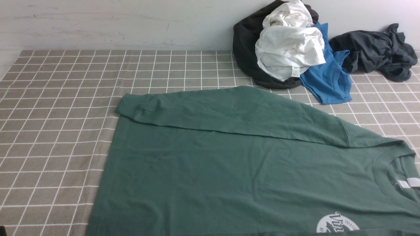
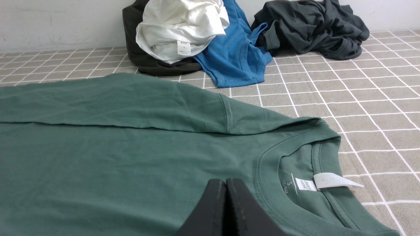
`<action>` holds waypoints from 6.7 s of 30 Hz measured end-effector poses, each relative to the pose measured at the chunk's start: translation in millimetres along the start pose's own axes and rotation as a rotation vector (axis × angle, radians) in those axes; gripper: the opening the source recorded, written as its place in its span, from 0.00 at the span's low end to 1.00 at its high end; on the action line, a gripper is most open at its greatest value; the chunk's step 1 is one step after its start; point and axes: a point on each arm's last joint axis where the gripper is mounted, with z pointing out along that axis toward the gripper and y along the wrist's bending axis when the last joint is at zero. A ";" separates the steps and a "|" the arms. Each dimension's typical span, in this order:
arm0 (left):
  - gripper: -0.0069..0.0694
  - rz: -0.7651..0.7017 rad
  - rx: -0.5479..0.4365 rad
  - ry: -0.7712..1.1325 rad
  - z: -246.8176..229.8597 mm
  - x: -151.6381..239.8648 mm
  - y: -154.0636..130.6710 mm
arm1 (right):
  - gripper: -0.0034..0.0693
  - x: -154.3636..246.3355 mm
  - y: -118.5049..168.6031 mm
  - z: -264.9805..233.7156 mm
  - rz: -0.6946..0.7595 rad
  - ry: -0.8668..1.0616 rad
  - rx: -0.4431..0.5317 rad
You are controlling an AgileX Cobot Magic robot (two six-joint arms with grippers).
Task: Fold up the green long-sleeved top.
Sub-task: Use the left arm to clamp the cuff closest to it, then use the left arm to drag and place the cuff at the centered position on the left edge of the fabric, then use the left arm to clamp the cuff farthest from it, then use the left arm to drag and drop the cuff onto the cuff closest to the left arm
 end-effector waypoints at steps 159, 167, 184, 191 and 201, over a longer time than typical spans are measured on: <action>0.77 0.241 0.212 0.862 354.9 -161.8 -96.2 | 0.03 -124.3 80.5 84.7 -0.531 0.870 -0.430; 0.77 0.206 0.191 0.828 404.6 -134.7 -97.1 | 0.03 -124.9 80.9 85.4 -0.529 0.860 -0.430; 0.19 0.156 0.215 0.887 429.3 -96.4 -104.0 | 0.03 -125.0 80.0 85.8 -0.509 0.863 -0.408; 0.11 0.162 0.225 0.935 419.4 -105.7 -103.0 | 0.03 -125.0 80.0 85.8 -0.501 0.864 -0.404; 0.11 0.155 0.244 0.992 361.0 -172.7 -96.0 | 0.03 -125.6 77.0 87.2 -0.539 0.856 -0.380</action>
